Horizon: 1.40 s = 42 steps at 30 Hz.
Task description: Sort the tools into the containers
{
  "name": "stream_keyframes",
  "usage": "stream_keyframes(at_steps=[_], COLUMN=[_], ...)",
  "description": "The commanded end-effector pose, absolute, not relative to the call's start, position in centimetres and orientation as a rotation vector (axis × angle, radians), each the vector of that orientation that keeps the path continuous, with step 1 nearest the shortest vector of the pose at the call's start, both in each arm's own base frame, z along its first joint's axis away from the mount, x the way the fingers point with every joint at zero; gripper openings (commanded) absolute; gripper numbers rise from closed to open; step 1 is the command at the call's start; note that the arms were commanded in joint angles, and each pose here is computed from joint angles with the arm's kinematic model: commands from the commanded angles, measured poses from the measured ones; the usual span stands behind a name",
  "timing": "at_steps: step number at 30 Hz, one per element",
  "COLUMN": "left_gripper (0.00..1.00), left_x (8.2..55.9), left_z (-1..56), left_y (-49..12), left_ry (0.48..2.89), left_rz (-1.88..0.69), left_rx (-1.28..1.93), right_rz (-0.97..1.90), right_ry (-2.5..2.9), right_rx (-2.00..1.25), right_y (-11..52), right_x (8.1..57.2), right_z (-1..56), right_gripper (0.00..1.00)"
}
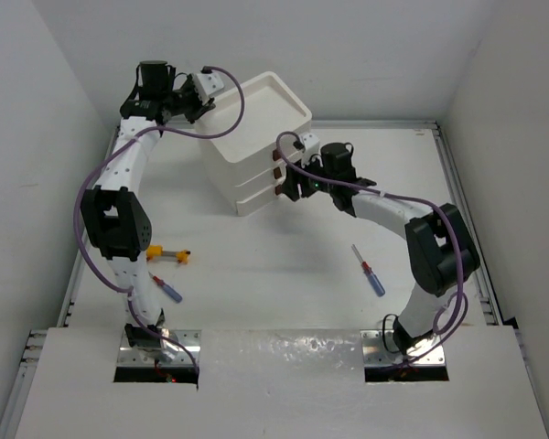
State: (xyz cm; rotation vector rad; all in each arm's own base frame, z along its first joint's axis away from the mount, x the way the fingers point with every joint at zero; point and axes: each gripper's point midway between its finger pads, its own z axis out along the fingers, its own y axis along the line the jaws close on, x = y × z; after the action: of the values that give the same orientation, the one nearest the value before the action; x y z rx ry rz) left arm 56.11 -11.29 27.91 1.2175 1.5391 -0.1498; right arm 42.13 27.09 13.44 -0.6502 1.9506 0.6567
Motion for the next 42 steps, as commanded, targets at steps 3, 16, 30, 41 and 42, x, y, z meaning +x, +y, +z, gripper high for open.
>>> stream_keyframes(at_steps=[3, 16, 30, 41, 42], left_gripper=[0.0, 0.0, 0.0, 0.0, 0.0], left_x=[53.0, 53.2, 53.2, 54.2, 54.3], left_z=[20.7, 21.3, 20.7, 20.5, 20.4], left_y=[-13.6, -13.7, -13.6, -12.7, -12.7], left_ry=[1.755, 1.741, 1.757, 1.794, 1.796], left_rz=[-0.389, -0.386, -0.388, -0.334, -0.333], left_rx=[1.24, 1.231, 1.227, 1.165, 1.161], right_rz=[0.68, 0.646, 0.682, 0.635, 0.633], right_ry=[1.837, 1.804, 1.777, 1.823, 1.834], right_rx=[-0.641, -0.479, -0.398, -0.527, -0.534], right_y=[28.6, 30.2, 30.2, 26.8, 26.1], right_x=[43.1, 49.3, 49.6, 42.1, 40.8], right_z=[15.1, 13.9, 14.6, 14.3, 14.1], right_gripper=[0.59, 0.47, 0.0, 0.0, 0.0])
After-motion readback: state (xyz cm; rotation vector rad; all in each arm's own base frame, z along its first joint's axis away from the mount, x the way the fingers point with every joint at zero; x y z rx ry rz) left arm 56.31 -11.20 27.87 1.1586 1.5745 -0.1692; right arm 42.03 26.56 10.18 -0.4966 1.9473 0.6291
